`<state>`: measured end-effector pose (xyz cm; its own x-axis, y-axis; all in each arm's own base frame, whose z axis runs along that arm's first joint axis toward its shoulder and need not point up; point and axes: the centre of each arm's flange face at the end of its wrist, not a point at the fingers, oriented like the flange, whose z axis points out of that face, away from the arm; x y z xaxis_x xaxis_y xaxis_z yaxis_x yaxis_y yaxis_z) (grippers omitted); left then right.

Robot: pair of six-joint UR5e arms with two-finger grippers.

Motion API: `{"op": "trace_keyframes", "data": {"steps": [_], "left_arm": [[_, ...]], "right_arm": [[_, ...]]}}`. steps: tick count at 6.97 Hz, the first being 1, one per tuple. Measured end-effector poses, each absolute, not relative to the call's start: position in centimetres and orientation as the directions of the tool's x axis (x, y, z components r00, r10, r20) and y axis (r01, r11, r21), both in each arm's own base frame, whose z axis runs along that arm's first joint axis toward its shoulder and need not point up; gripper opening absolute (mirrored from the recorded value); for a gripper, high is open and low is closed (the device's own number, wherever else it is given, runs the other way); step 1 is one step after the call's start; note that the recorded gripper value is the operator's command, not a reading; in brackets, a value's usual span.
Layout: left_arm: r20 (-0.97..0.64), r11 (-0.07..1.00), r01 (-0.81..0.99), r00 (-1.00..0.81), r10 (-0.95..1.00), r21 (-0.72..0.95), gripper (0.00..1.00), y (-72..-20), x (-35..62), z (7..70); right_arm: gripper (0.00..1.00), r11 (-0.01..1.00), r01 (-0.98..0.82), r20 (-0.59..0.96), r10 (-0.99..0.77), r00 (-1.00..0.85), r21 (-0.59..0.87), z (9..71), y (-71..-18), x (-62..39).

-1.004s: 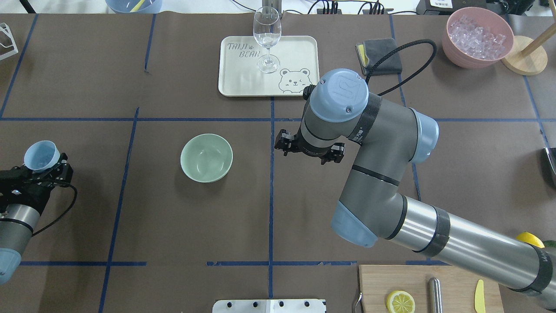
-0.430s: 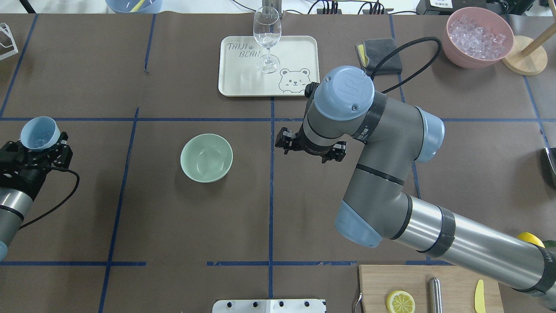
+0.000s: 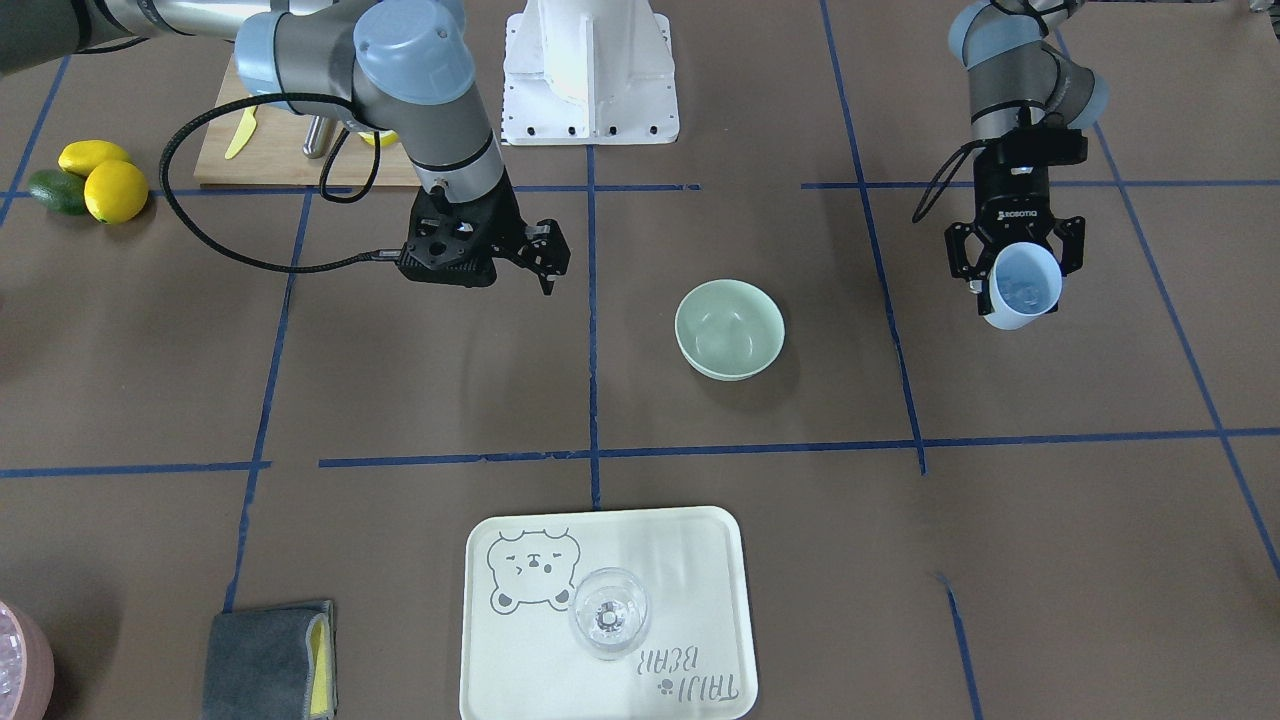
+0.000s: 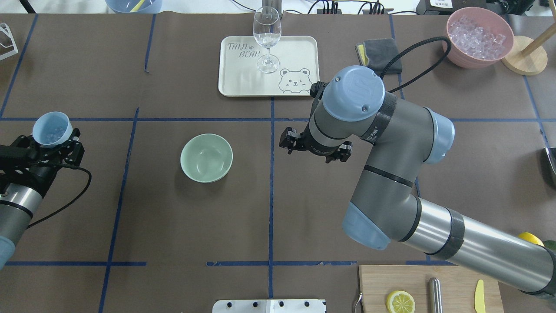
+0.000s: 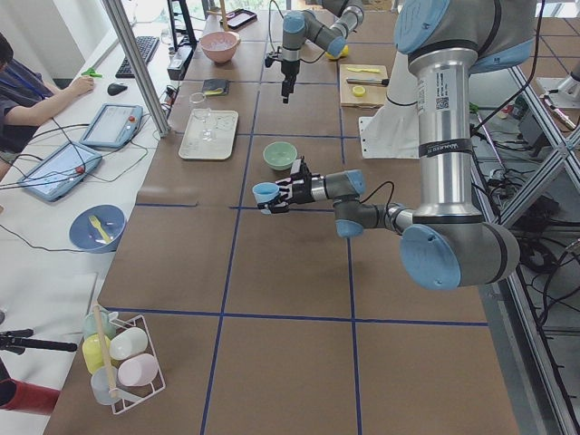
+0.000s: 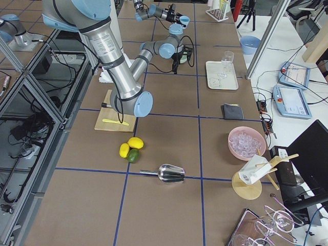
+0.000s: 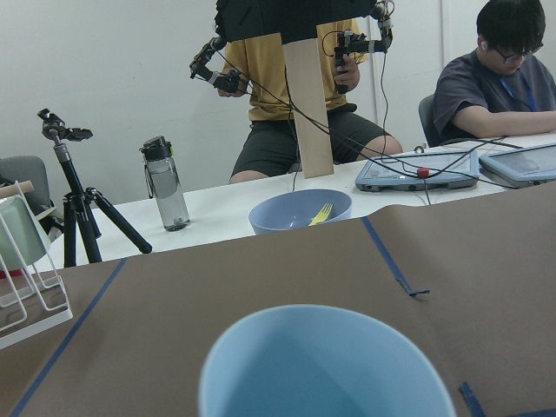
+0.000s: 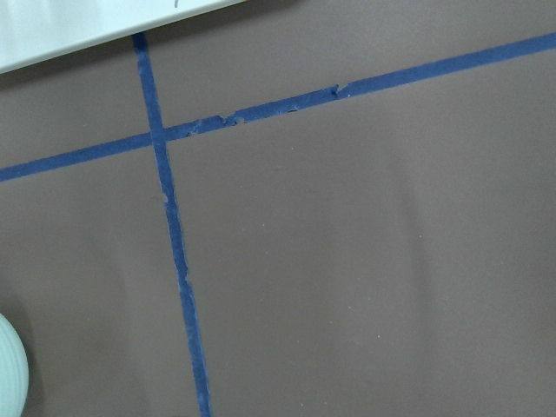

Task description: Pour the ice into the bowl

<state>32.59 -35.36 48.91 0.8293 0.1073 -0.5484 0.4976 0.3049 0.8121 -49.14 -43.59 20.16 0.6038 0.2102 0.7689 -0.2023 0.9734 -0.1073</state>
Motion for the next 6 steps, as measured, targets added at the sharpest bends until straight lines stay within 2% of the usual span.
{"op": "trace_keyframes", "data": {"steps": [3, 6], "left_arm": [[-0.534, 0.269, 0.484, 0.830, 0.158, 0.833, 0.00, -36.7, 36.9, 43.0], [-0.399, 0.299, 0.341, 0.903, 0.161, 0.891, 0.00, -38.4, 42.4, 37.8]], "right_arm": [[1.00, 0.977, -0.198, 0.768, 0.191, 0.611, -0.086, 21.5, -43.5, -47.5], [1.00, 0.983, -0.178, 0.756, 0.154, 0.636, -0.050, 24.5, -42.8, -45.1]]}}
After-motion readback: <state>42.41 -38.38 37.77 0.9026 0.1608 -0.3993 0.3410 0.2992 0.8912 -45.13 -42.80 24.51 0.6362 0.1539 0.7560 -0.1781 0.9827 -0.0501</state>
